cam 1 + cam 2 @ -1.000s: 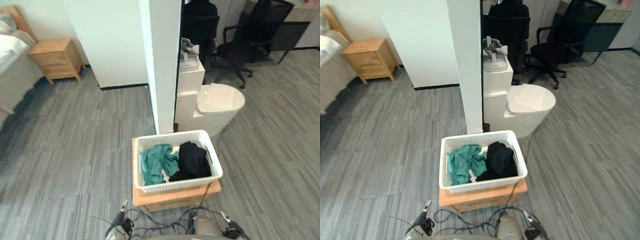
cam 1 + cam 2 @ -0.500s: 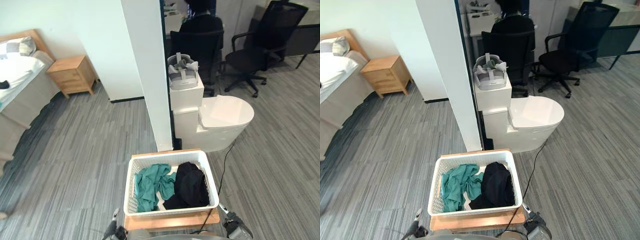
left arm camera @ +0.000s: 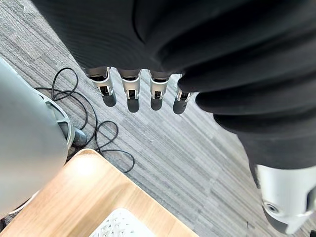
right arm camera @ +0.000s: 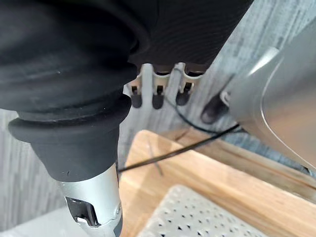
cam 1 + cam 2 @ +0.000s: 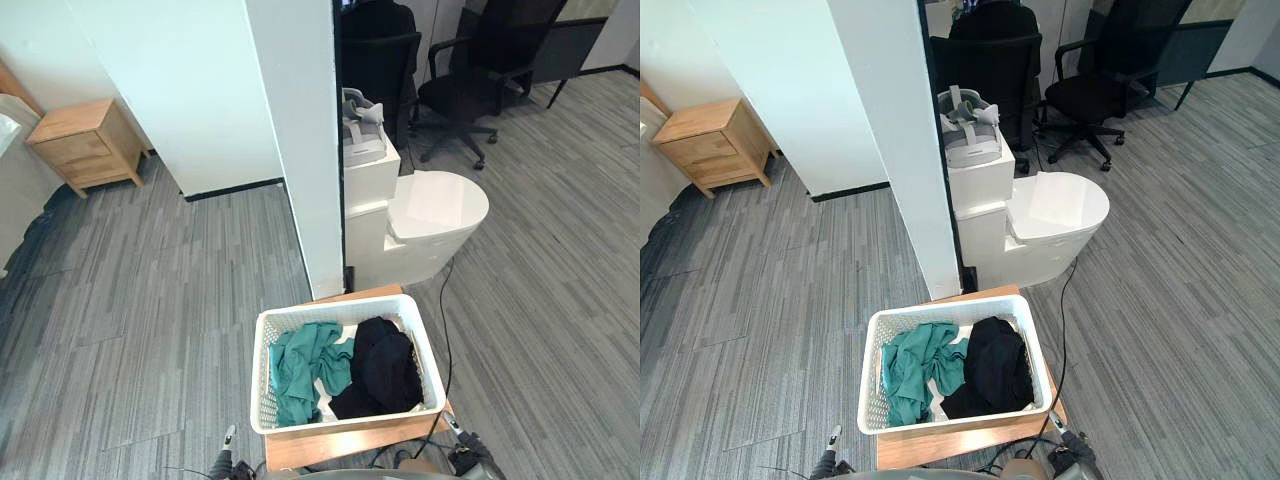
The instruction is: Pick up the laundry basket with both hands and put the clothes into the washing machine.
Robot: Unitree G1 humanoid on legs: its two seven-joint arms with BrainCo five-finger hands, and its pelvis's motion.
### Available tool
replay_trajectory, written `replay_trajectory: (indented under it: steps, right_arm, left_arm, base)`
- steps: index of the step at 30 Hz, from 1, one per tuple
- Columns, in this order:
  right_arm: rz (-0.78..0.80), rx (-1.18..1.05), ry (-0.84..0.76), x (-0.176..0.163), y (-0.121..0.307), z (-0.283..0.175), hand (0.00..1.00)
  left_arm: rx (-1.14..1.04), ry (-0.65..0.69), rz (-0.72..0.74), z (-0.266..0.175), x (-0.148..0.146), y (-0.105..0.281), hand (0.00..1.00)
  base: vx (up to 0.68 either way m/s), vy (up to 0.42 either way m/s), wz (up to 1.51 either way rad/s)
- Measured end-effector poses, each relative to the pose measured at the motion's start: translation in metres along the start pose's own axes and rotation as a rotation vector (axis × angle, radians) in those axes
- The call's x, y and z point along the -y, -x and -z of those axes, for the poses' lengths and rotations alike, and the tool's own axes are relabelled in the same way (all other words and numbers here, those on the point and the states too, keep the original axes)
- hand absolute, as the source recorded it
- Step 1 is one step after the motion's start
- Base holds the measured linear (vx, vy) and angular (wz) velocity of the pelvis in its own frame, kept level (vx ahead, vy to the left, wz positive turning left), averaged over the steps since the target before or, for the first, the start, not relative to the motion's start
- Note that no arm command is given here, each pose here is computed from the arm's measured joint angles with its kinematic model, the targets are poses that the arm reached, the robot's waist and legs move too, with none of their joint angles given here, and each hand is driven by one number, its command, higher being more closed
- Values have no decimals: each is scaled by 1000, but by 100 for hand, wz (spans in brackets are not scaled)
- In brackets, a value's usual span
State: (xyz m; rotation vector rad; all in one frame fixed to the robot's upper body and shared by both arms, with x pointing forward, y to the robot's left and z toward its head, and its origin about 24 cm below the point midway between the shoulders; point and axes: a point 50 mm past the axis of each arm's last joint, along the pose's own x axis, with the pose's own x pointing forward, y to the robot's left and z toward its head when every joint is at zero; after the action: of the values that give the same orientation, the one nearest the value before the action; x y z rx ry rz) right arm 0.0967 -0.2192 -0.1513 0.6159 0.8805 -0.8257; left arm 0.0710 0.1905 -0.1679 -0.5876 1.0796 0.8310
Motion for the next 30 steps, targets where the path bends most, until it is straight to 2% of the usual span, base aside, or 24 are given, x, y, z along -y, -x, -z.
replay_trajectory:
  steps: [5,9,12,15,18,24,30]
  right_arm:
    - [42,0,-32,14,1,1,0]
    - [92,36,-100,31,3,-7,0]
    - [102,206,-107,40,11,-44,0]
    - [83,477,-101,40,30,-104,0]
    - [56,686,-113,34,52,-144,0]
    - [-19,938,-132,14,92,-183,0]
    - [-47,1051,-119,3,111,-197,0]
  left_arm:
    - [0,61,-16,-1,-5,0,0]
    - [24,211,-77,-12,-21,-3,0]
    - [89,267,-100,-27,-30,-2,0]
    - [243,284,-89,-61,-31,3,0]
    - [400,258,-58,-97,-25,13,0]
    - [700,214,31,-158,-4,47,0]
    - [811,140,102,-173,18,65,0]
  base:
    - [24,1,-17]
    - [15,-1,-5]
    - [0,0,0]
    - [0,0,0]
    - [5,-14,6]
    - [27,-9,6]
    - [5,-2,1]
